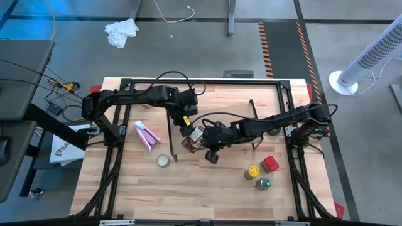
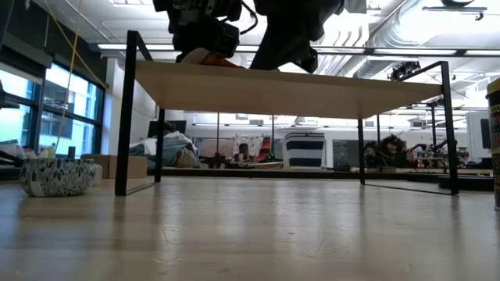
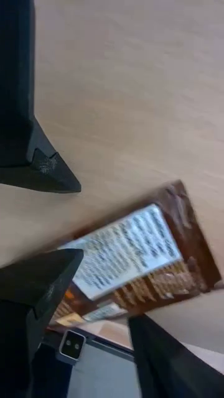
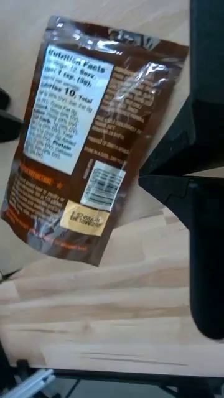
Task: Shelf spices
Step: Remove the orange spice pack from the shelf
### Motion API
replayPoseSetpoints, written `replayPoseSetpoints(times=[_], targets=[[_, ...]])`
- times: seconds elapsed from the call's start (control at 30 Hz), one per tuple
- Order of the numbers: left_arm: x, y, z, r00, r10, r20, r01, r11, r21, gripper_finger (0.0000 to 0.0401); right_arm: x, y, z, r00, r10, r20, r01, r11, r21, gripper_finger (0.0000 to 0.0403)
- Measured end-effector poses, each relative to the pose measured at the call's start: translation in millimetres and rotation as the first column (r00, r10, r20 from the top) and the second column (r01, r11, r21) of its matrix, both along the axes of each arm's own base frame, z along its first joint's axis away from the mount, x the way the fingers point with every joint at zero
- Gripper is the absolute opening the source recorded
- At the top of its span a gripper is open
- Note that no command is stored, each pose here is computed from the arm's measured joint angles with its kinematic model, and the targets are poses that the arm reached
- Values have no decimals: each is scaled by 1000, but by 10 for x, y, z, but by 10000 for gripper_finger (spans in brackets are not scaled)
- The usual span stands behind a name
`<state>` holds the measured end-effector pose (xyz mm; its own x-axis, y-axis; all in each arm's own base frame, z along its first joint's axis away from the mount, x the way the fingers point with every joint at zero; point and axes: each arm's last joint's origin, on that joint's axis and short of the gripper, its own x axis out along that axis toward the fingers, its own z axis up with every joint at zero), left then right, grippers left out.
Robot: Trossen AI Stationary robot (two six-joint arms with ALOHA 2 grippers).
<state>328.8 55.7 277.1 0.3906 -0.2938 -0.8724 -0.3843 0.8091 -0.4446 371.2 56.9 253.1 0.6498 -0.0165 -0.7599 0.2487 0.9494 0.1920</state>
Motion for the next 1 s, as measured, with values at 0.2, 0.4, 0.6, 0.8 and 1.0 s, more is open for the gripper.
replayPoseSetpoints(times=[0.2,0.4,0.6,0.8,1.0], targets=[[23,-111,3,1000,-10,-1,10,1000,-17,157,7,-24,-3,1000,-21,12,21,999,-27,0],[34,-199,3,1000,8,-17,-9,999,-48,157,23,-27,0,999,-29,32,30,999,-33,0],[103,-277,-22,1000,21,-2,-21,997,-68,157,24,-34,0,998,-46,36,48,997,-52,0],[114,-293,-20,1000,20,5,-19,997,-75,155,28,-34,3,998,-48,41,50,997,-53,0],[126,-286,-14,1000,2,28,0,998,-70,68,28,-38,4,998,-43,43,46,996,-73,0]])
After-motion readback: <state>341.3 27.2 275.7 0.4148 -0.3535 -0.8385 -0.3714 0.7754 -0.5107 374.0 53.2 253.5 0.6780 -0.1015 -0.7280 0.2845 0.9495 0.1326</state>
